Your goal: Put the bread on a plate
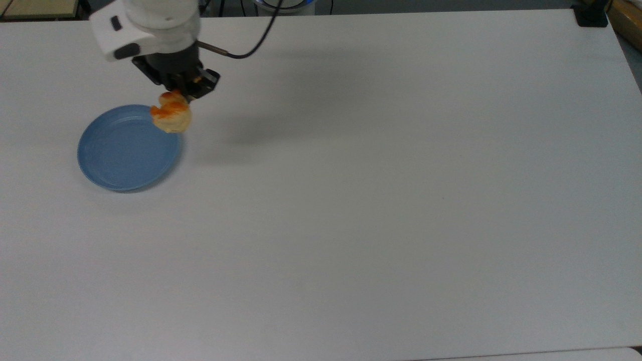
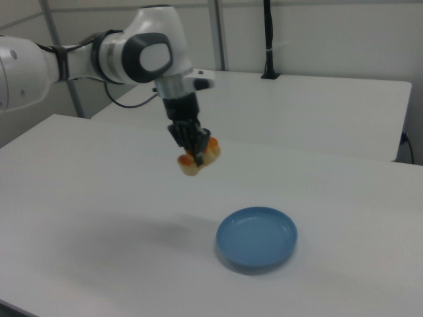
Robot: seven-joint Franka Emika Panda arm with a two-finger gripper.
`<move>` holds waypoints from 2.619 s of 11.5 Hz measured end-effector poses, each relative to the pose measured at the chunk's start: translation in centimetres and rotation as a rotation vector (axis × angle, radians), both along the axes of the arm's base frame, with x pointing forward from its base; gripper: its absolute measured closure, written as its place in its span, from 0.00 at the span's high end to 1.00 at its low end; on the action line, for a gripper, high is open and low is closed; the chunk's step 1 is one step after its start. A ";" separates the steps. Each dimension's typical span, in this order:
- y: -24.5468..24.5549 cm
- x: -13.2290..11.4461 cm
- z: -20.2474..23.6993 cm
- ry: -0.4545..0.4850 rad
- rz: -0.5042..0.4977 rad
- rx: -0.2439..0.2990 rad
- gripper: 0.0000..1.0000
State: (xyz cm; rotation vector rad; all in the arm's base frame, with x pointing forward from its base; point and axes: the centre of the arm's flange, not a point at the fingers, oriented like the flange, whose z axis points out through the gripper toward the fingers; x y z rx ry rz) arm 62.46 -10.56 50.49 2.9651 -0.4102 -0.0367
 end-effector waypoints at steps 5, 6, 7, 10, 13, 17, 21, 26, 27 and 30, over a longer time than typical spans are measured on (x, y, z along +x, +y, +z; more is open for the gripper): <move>-10.3 0.3 -4.7 -0.015 -0.038 -0.046 0.15; -10.4 1.0 -7.0 0.000 -0.034 -0.058 0.15; -10.6 1.5 -9.5 0.021 -0.032 -0.069 0.15; -12.4 1.4 -15.3 0.046 -0.042 -0.092 0.18; -13.0 0.8 -16.5 0.067 -0.051 -0.088 0.55; -13.1 1.0 -14.0 0.024 -0.053 -0.090 1.00; -9.0 -0.1 -2.1 -0.101 -0.029 -0.014 1.00; 6.7 -4.0 7.8 -0.057 0.145 0.110 1.00; 8.8 -4.4 8.1 -0.048 0.180 0.115 1.00; 11.6 -4.5 7.9 -0.036 0.229 0.118 1.00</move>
